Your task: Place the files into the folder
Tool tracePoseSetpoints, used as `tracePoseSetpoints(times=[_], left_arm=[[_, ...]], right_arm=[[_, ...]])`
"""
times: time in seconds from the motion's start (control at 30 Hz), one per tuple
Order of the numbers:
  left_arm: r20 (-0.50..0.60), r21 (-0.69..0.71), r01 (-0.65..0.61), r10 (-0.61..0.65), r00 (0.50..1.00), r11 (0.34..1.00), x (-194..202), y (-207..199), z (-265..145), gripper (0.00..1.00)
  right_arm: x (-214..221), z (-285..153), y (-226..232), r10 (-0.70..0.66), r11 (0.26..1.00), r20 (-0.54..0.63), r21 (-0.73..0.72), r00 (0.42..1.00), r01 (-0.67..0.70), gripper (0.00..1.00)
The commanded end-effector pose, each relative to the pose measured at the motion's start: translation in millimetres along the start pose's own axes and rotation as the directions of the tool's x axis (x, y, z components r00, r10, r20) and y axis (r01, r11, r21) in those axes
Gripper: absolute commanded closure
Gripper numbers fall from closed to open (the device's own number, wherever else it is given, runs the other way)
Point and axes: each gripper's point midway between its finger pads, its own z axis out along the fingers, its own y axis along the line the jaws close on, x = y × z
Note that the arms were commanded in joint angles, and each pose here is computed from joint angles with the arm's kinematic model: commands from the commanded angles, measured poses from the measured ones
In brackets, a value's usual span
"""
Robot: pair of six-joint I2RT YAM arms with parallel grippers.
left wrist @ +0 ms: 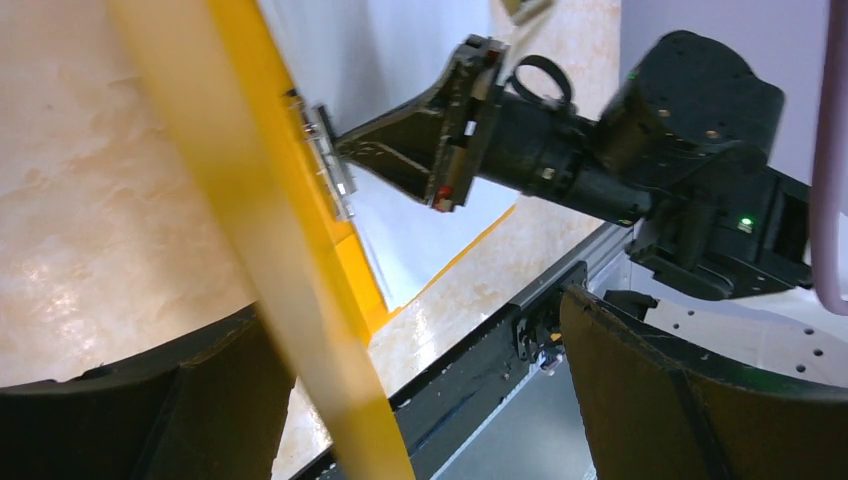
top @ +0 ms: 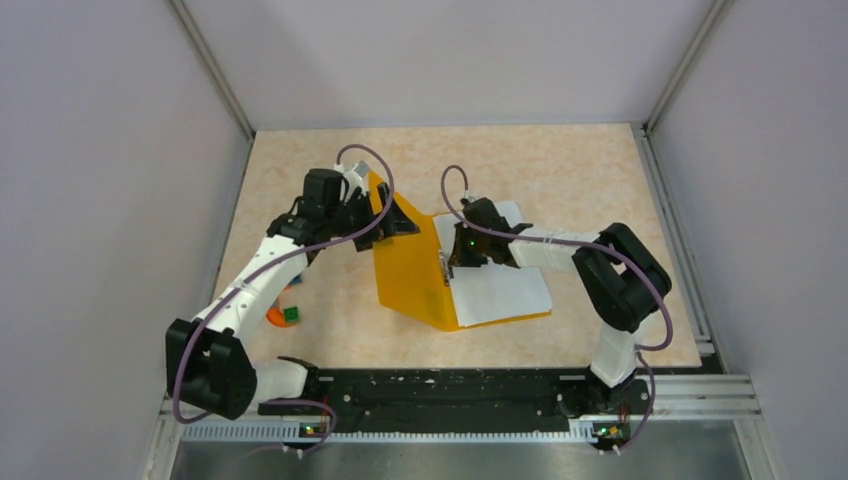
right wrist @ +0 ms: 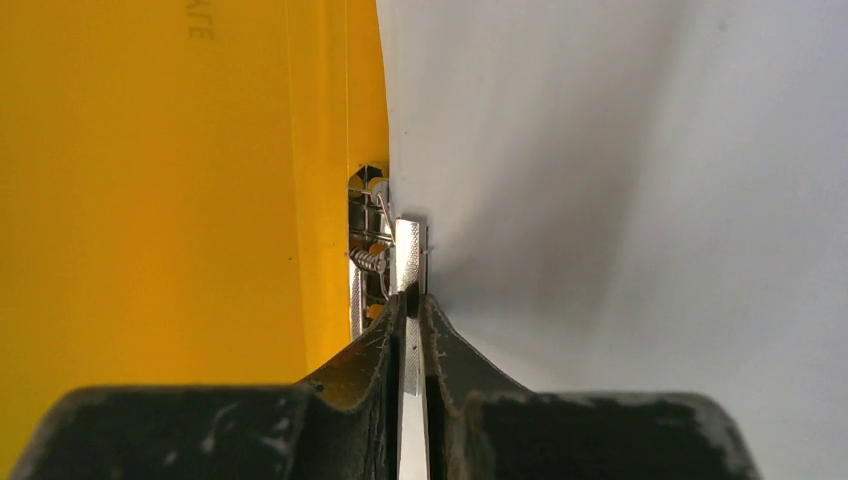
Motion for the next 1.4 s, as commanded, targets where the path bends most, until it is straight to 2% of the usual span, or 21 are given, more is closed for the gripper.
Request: tracePoseSetpoints(times=[0.0,0.17,0.3,0.5,0.63,0.87,1.07,1.37], left_arm=[[0.042,0.095,-0.105,0.101,0.994,0.99,-13.0,-40.9,-9.2,0.01],[0.025,0.113,-0.123,0.121,0.992,0.986,-13.8,-51.9,-0.5,0.01],[0.013,0.123,-0.137,0.137,0.991,0.983,-12.4,-60.2,8.4,0.01],[0.007,0.134,-0.153,0.154,0.988,0.979,-12.6,-72.7,17.1,0.01],[0.008,0.137,-0.151,0.152,0.988,0.979,-13.5,-75.6,21.0,0.01],[-0.023,0.216,-0.206,0.216,0.976,0.954,-3.5,-109.4,30.5,0.01],[-0.066,0.293,-0.282,0.314,0.947,0.913,14.2,-141.3,46.3,0.01],[-0.127,0.325,-0.244,0.298,0.946,0.914,24.8,-133.9,84.4,0.01]], right_arm=[[12.5,11.1,37.9,0.029,0.996,-0.057,-0.083,0.998,-0.034,0.91],[6.8,19.4,65.3,0.039,0.989,-0.053,-0.137,0.998,-0.046,0.91],[-1.0,16.2,69.2,0.042,0.989,-0.034,-0.139,0.999,-0.046,0.89],[-15.9,-4.5,68.1,0.049,0.988,0.002,-0.145,0.999,-0.049,0.77],[-42.6,-41.5,67.2,0.068,0.984,0.089,-0.168,0.994,-0.052,0.63],[-74.3,-109.1,43.8,0.085,0.991,0.241,-0.122,0.967,-0.057,0.53],[-96.0,-176.2,16.0,0.051,0.999,0.4,-0.015,0.915,-0.049,0.39],[-104.4,-251.8,-34.8,-0.002,0.979,0.56,0.17,0.828,-0.112,0.21]])
